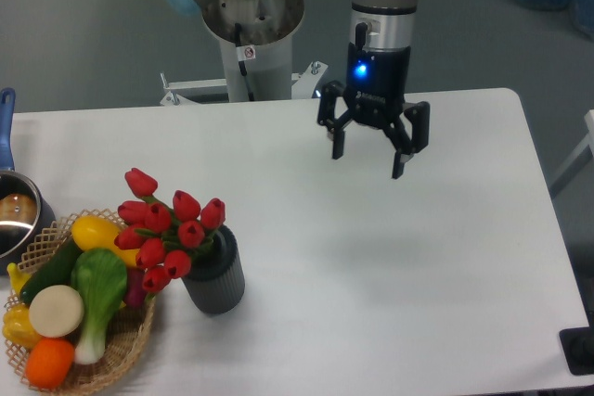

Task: Pick up the flowers from the vase
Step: 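Move the open gripper toward the red tulips in the black vase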

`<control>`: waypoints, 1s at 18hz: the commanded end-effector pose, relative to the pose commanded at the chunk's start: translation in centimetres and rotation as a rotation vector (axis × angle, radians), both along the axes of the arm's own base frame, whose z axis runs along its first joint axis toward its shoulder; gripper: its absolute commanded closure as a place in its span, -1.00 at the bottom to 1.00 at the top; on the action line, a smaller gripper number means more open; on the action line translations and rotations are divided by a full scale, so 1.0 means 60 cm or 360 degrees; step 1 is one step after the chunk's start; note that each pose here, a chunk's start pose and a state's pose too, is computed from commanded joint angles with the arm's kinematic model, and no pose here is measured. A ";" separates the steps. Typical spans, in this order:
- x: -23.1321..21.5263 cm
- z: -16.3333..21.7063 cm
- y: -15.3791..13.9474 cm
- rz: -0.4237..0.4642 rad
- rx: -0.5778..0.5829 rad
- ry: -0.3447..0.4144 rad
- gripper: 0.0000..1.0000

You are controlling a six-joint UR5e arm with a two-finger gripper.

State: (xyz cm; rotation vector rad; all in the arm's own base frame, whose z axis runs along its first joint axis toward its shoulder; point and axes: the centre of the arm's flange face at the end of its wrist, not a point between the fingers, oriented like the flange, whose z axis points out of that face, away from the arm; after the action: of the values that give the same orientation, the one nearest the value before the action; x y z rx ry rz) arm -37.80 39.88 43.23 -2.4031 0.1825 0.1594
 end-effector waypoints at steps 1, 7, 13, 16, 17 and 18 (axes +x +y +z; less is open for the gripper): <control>0.000 -0.005 0.007 -0.0030 0.0054 -0.0047 -1.00; 0.043 -0.051 0.047 -0.0163 0.0078 -0.0157 -1.00; 0.086 -0.074 0.094 -0.0307 0.0154 -0.0265 -1.00; 0.090 -0.087 0.117 -0.0379 0.0249 -0.0363 -1.00; 0.086 -0.098 0.122 -0.0386 0.0244 -0.0375 -1.00; 0.083 -0.106 0.125 -0.0399 0.0247 -0.0380 -1.00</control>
State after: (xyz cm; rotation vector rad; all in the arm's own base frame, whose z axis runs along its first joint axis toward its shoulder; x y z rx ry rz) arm -32.84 47.37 36.85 -2.2001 0.3441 -0.2204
